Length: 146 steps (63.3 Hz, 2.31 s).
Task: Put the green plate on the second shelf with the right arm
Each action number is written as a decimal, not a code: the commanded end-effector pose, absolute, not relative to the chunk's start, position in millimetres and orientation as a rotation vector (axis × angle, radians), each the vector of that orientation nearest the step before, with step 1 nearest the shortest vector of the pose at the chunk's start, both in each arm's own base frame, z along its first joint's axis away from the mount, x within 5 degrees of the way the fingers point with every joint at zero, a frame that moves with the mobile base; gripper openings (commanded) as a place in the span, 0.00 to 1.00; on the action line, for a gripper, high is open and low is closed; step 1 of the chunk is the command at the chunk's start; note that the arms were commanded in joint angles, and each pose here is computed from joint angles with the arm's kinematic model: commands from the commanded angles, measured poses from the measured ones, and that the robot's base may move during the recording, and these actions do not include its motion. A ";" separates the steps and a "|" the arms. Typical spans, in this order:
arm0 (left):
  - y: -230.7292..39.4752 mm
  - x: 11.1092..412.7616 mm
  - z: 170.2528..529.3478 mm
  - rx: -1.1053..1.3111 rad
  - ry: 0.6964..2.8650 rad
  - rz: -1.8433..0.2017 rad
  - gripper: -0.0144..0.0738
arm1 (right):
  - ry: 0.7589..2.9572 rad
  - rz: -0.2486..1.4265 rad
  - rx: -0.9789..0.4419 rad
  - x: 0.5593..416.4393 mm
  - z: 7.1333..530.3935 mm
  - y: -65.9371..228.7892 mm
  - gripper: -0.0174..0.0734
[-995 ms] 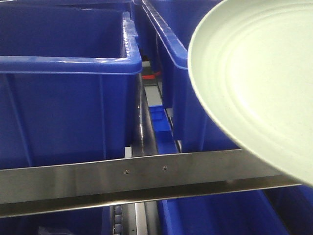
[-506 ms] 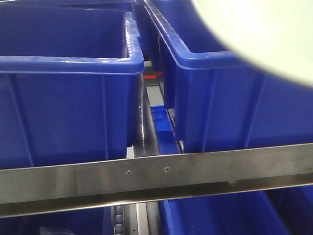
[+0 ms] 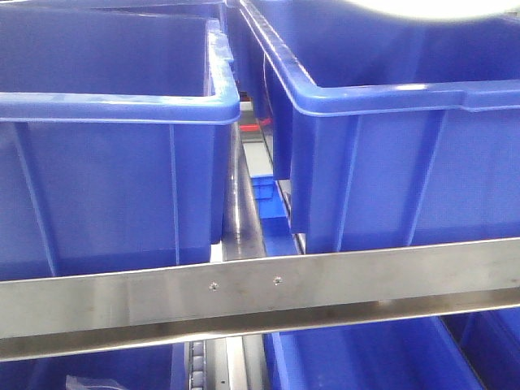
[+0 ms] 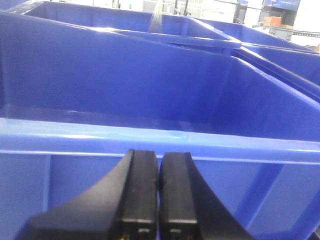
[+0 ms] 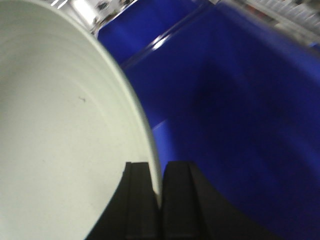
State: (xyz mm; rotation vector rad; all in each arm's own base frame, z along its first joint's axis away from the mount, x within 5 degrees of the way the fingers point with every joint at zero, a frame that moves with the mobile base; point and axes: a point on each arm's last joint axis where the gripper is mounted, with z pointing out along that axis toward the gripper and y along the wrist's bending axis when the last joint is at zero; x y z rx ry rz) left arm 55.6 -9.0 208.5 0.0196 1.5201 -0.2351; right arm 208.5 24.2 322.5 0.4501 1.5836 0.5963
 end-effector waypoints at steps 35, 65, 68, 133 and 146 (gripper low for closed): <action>-8.9 55.4 203.5 0.011 1.456 -0.251 0.31 | 1.475 0.454 0.270 282.5 349.8 14.5 0.67; -8.9 55.4 203.5 0.011 1.456 -0.251 0.31 | 1.463 0.370 0.135 223.5 386.0 19.2 0.25; -8.9 55.4 203.5 0.011 1.456 -0.251 0.31 | 1.435 0.353 0.079 206.3 393.8 22.9 0.25; -8.9 55.4 203.5 0.011 1.456 -0.251 0.31 | 1.327 0.232 -0.011 50.8 225.2 10.5 0.25; -8.9 55.4 203.5 0.011 1.456 -0.251 0.31 | 1.406 0.083 -0.009 53.3 216.5 4.6 0.25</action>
